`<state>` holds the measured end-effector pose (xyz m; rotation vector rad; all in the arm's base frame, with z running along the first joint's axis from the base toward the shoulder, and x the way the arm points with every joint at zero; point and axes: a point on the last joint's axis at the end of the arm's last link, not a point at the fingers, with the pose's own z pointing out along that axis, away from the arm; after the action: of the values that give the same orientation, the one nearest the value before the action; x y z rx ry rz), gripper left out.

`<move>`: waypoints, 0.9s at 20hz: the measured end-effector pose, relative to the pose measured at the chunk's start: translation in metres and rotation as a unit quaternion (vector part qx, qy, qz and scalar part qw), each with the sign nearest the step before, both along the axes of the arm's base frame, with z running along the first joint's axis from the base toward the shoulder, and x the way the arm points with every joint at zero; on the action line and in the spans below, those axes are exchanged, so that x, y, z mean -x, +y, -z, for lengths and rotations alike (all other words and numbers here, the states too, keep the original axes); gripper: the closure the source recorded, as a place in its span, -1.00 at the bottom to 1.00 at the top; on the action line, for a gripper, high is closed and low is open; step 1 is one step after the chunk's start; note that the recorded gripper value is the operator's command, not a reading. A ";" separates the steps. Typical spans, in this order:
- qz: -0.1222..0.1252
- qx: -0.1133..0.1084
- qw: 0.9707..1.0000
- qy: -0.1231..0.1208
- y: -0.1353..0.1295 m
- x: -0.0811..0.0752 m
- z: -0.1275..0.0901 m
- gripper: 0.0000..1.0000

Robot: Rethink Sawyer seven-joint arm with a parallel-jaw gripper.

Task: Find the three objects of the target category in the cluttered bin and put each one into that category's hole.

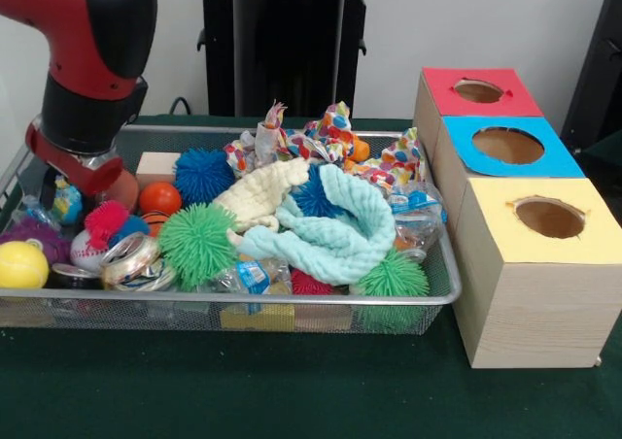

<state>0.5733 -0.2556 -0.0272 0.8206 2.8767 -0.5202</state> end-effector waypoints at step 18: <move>-0.020 -0.085 0.995 -0.042 -0.028 -0.016 0.016 -1.00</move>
<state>0.5892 -0.2841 -0.0428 0.7859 2.8829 -0.2326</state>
